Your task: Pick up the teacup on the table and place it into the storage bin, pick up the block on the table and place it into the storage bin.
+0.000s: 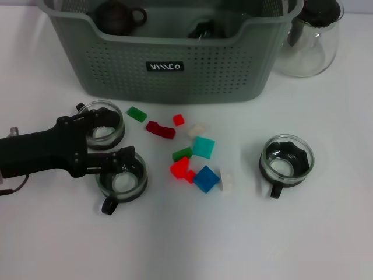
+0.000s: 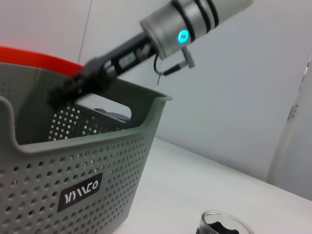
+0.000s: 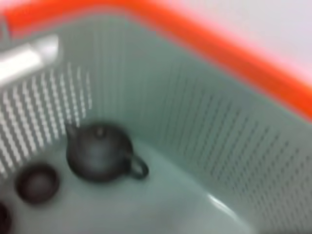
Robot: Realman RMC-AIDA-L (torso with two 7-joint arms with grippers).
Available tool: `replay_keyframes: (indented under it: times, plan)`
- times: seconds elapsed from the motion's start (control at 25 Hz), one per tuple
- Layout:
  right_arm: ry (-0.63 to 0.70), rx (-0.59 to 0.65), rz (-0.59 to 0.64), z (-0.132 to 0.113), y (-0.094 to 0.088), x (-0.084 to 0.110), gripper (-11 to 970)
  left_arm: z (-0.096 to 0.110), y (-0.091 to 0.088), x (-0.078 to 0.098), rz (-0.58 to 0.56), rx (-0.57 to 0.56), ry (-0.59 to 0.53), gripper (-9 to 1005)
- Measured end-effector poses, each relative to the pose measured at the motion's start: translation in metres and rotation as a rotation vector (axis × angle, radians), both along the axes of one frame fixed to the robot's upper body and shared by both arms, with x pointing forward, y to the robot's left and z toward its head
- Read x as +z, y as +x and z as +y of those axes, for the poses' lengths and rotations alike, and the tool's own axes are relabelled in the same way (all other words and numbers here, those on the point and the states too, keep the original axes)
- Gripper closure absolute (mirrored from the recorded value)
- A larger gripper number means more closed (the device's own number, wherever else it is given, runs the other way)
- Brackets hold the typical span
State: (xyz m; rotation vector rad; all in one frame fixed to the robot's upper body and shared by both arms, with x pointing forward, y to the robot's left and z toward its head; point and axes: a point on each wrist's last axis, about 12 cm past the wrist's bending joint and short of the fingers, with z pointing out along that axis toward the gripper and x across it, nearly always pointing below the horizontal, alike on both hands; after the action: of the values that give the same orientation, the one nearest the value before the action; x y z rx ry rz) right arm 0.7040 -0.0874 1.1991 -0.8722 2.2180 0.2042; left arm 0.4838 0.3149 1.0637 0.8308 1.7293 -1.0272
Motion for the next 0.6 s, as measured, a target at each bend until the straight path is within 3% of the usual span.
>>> replay_keyframes:
  times: [0.12,0.28,0.32,0.36,0.4,0.52,0.6]
  plan:
    - [0.2,0.006,-0.094,-0.018,-0.005,0.033,665,0.001,-0.001,0.001,0.002,-0.003,-0.004,61]
    - [0.501,0.111,-0.217,-0.059,-0.036,0.066,611,0.001,-0.001,0.0,0.003,0.003,-0.003,61]
    - [0.554,0.153,-0.244,-0.074,-0.047,0.068,610,0.001,0.0,0.0,0.003,0.004,-0.002,61]
    - [0.64,0.248,-0.262,-0.102,-0.072,0.067,609,0.001,0.0,0.0,0.003,0.004,-0.001,61]
    - [0.64,0.248,-0.262,-0.102,-0.072,0.067,607,0.001,0.0,0.0,0.003,0.004,0.0,62]
    - [0.68,0.402,-0.245,-0.141,-0.108,0.058,606,0.0,0.001,0.001,0.001,0.002,0.002,62]
    - [0.634,0.514,-0.203,-0.165,-0.135,0.045,606,0.0,0.002,0.001,0.0,0.002,0.003,62]
